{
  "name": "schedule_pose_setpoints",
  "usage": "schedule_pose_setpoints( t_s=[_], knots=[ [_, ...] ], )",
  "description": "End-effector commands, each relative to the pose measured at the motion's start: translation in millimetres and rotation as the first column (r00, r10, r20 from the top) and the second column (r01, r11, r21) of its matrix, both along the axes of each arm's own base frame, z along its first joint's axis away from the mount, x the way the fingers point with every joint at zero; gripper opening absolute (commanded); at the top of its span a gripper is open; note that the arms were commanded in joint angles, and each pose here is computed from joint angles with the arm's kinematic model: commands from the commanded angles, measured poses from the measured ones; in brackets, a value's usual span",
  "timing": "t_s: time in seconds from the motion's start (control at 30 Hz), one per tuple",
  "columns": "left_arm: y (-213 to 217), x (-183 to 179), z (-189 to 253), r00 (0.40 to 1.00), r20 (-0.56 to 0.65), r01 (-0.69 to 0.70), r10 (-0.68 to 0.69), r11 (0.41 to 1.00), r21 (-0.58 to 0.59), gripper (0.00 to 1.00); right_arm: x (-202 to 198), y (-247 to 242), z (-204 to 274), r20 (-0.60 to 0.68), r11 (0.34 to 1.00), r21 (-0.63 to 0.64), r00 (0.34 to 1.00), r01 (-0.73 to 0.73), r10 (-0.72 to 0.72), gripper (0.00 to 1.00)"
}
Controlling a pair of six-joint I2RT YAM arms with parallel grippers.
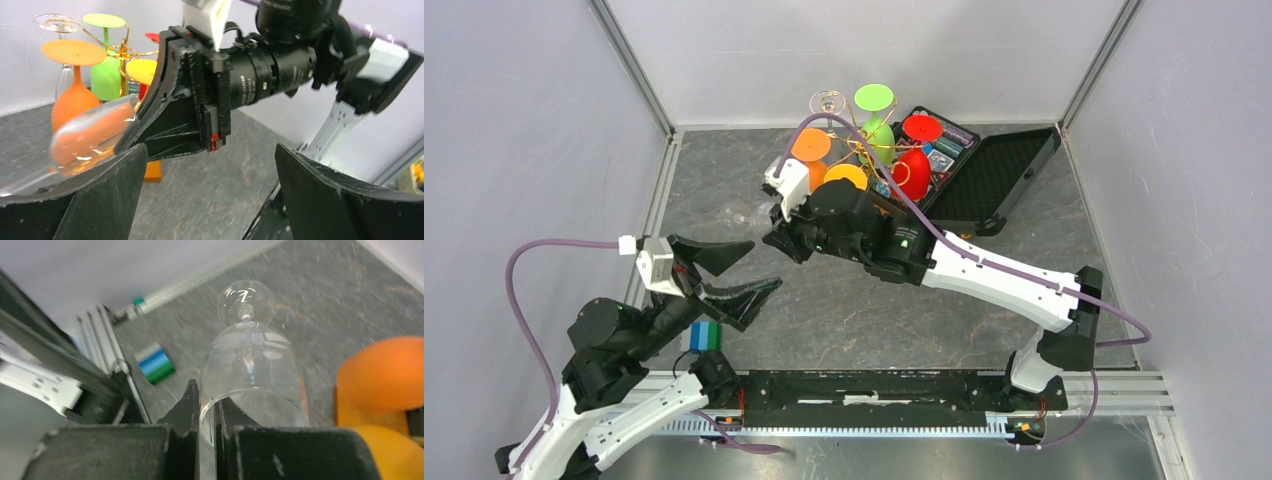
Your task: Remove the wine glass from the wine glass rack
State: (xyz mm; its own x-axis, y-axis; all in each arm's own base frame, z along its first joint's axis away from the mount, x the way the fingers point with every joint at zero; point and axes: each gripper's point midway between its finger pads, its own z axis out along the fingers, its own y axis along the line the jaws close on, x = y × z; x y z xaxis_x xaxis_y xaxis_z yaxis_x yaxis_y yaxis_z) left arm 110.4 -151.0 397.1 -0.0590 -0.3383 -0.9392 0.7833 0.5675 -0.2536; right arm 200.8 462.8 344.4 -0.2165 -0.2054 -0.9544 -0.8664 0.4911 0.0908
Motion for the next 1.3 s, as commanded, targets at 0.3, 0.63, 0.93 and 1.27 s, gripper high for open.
schedule_pose_setpoints(
  t_s=[0.3, 0.63, 0.93, 1.27],
  knots=[
    [91.9, 30.1, -12.4, 0.892, 0.068, -0.448, 0.447, 0.894, -0.001, 1.00, -13.0, -31.0, -47.8, 0.041, 0.923, -0.372, 0.992, -0.099, 0.123, 0.00],
    [105.8, 57.1, -32.0, 0.795, -0.014, -0.604, 0.606, 0.795, 0.058, 1.00, -74.6, -56.4, -70.0, -0.043, 0.834, -0.450, 0.941, -0.319, 0.337, 0.00],
    [104.6, 66.2, -37.8, 0.766, -0.050, -0.638, 0.641, 0.767, 0.069, 1.00, -89.1, -137.7, -105.0, -0.118, 0.792, -0.570, 0.976, -0.219, 0.184, 0.00],
    [89.0, 75.8, -46.6, 0.773, -0.068, -0.624, 0.631, 0.775, 0.100, 1.00, -55.4, -254.9, -156.1, -0.184, 0.658, -0.752, 0.948, 0.033, -0.258, 0.00]
  ],
)
